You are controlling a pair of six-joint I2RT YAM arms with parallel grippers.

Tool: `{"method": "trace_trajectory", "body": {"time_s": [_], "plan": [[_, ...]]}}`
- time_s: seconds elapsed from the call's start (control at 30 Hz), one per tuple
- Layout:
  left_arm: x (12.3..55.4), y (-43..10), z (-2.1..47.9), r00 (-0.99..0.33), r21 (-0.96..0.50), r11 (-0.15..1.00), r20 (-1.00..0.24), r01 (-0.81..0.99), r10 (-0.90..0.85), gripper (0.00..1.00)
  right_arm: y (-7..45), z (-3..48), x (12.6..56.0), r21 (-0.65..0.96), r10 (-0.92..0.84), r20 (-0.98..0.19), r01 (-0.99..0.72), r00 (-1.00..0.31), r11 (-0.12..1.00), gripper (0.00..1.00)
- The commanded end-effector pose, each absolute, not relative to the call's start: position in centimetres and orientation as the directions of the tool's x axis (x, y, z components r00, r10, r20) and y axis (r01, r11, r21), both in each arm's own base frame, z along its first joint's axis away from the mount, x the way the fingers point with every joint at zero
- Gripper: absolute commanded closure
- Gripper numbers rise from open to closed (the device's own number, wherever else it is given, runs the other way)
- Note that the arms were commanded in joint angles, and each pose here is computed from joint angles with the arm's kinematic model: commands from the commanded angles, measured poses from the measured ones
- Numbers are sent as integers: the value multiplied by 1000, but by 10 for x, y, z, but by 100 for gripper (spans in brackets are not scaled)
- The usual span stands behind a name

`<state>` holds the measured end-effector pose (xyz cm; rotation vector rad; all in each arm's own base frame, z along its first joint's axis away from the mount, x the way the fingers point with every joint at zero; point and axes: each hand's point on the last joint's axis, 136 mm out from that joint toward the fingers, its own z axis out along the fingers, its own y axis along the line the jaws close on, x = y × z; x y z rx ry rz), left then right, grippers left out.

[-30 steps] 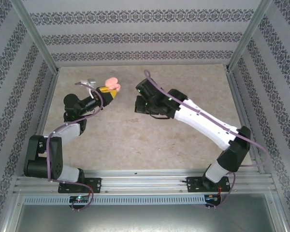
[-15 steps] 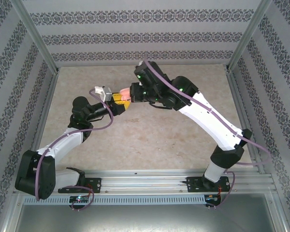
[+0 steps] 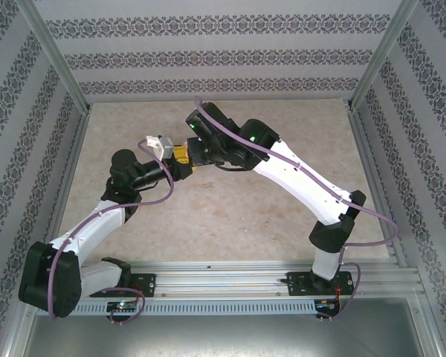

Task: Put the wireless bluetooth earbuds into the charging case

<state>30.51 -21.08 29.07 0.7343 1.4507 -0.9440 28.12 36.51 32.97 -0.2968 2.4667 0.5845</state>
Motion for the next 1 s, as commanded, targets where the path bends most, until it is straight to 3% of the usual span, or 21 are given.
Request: {"method": "trace_trajectory", "body": {"time_s": [0.0,0.97], "plan": [[300,-215,305,-52,-82,462,-996,883,-78,80,357,328,286,285,-107,-590,-330,-800,900,91],[299,-220,309,-52,-80,442,-996,893,-75,79,362,296,305,226,-149,-549,-318,-822,921,90]]}}
